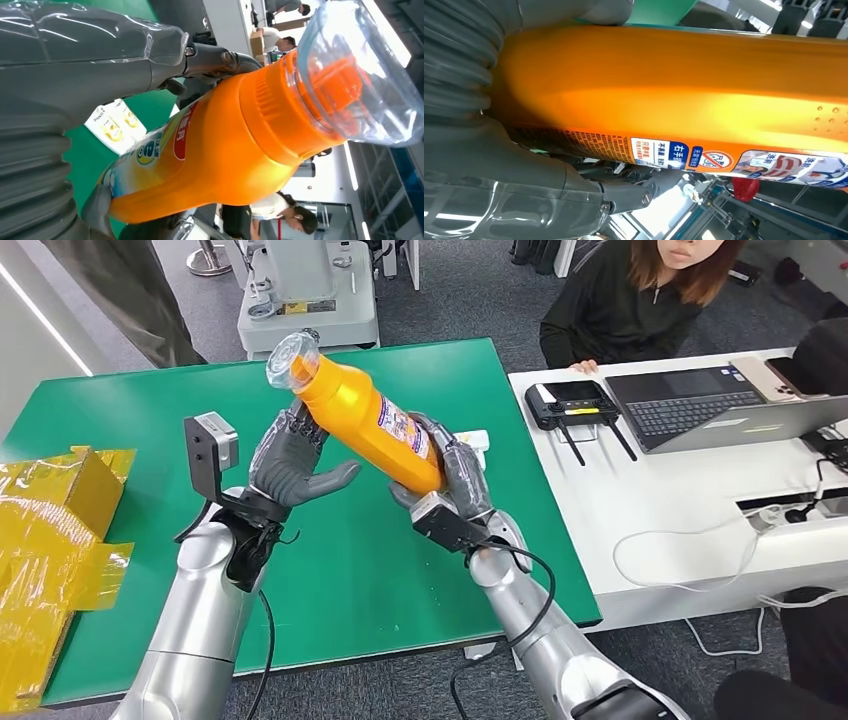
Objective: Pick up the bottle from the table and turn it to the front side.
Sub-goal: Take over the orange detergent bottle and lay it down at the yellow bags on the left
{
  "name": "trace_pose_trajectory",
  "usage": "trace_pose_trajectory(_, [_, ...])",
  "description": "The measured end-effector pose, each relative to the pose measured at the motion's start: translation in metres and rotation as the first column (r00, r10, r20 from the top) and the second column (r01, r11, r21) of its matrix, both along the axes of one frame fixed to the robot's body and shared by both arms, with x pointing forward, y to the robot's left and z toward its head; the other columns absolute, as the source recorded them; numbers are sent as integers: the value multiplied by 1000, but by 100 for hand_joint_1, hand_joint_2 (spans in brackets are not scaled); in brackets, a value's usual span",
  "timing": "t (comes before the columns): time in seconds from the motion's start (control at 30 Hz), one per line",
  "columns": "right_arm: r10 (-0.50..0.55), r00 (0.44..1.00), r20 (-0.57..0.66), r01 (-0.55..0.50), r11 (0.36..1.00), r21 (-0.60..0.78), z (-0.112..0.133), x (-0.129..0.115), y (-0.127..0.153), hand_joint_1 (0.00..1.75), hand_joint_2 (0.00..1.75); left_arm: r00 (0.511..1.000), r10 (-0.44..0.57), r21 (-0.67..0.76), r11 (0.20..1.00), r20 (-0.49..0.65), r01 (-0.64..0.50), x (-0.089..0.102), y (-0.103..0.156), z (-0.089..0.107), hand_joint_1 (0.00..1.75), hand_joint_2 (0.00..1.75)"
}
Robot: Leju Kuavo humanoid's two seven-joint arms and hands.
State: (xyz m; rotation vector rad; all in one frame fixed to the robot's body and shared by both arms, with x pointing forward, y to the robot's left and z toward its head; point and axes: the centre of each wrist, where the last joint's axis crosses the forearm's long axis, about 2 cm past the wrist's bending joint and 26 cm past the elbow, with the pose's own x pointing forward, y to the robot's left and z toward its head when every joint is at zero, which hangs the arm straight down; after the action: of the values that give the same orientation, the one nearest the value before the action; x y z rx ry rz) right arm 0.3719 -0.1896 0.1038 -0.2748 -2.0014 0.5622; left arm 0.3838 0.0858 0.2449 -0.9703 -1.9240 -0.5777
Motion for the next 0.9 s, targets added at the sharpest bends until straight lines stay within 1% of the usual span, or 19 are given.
trace_pose_trajectory(0.13, [8,1000,9,-7,1000,-14,2,5,2,175,175,999,-32,-24,999,-28,31,0,1,0,0,175])
trace_pose_trajectory(0.27, [21,1000,7,-21,1000,-9,3,6,12,175,175,997,-59,-55,997,-49,56,0,1,0,0,175])
trace_pose_trajectory(0.4, [39,999,32,-39,999,2,6,5,22,175,175,994,-82,-87,993,-71,76,-1,-1,1,0,175])
trace_pose_trajectory(0.57, [66,996,52,-69,996,63,11,4,36,175,175,990,-107,-117,988,-88,97,-3,-4,1,0,175])
trace_pose_trajectory(0.7, [87,993,85,-96,990,104,19,3,46,175,175,988,-113,-123,987,-106,100,-6,-6,-3,0,175])
trace_pose_trajectory(0.9, [120,988,94,-129,986,103,22,0,55,175,175,989,-100,-119,989,-108,87,-8,-7,-4,0,175])
